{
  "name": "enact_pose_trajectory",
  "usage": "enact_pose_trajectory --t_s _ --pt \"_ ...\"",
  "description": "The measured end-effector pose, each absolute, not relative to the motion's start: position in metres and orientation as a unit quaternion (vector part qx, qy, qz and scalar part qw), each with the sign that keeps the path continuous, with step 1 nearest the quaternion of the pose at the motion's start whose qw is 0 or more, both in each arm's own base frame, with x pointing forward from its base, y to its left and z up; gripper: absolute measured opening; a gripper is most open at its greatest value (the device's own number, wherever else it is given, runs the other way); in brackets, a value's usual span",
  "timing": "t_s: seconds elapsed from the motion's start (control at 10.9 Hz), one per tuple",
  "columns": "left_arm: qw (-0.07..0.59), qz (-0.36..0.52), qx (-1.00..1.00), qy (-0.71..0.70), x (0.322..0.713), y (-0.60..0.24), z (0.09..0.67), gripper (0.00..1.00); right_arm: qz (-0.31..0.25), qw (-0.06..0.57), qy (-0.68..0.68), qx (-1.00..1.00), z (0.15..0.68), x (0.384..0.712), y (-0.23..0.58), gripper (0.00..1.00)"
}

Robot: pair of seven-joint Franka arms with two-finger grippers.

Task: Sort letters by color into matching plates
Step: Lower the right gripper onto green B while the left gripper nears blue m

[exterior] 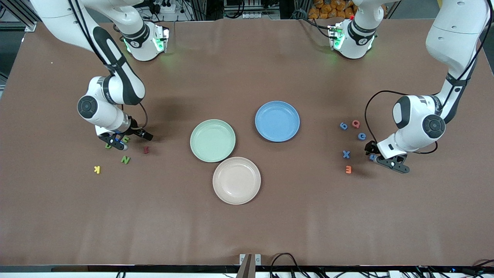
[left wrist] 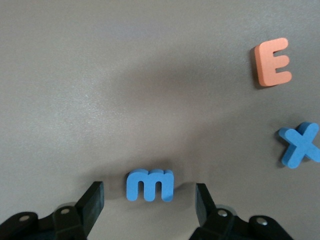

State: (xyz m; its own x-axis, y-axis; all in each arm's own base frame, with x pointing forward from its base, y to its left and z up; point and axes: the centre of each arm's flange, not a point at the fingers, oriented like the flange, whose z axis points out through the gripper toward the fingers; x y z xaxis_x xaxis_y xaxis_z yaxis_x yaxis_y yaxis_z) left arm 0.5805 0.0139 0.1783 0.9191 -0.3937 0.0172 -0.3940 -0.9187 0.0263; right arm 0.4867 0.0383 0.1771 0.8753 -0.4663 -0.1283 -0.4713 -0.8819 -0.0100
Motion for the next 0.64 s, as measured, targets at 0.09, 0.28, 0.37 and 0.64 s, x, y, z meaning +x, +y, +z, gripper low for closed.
enact_pose_trajectory --t_s 0.09,0.28,0.37,0.64 --pt "0.015 0.005 0.979 -0.201 0.5802 0.0139 0.1766 0.82 0.060 0.021 0.242 -0.968 0.1769 0.4870 0.0382 1.00" --pt "0.016 0.003 0.980 -0.201 0.5801 0.0143 0.1740 0.80 0.058 0.021 0.242 -0.968 0.1755 0.4869 0.0381 1.00" --pt "0.015 0.004 0.980 -0.201 0.5808 0.0146 0.1742 0.68 0.057 0.020 0.242 -0.968 0.1746 0.4870 0.0380 1.00" --pt "0.013 0.008 0.980 -0.200 0.5845 0.0173 0.1777 0.42 0.057 0.021 0.238 -0.969 0.1737 0.4867 0.0379 0.95"
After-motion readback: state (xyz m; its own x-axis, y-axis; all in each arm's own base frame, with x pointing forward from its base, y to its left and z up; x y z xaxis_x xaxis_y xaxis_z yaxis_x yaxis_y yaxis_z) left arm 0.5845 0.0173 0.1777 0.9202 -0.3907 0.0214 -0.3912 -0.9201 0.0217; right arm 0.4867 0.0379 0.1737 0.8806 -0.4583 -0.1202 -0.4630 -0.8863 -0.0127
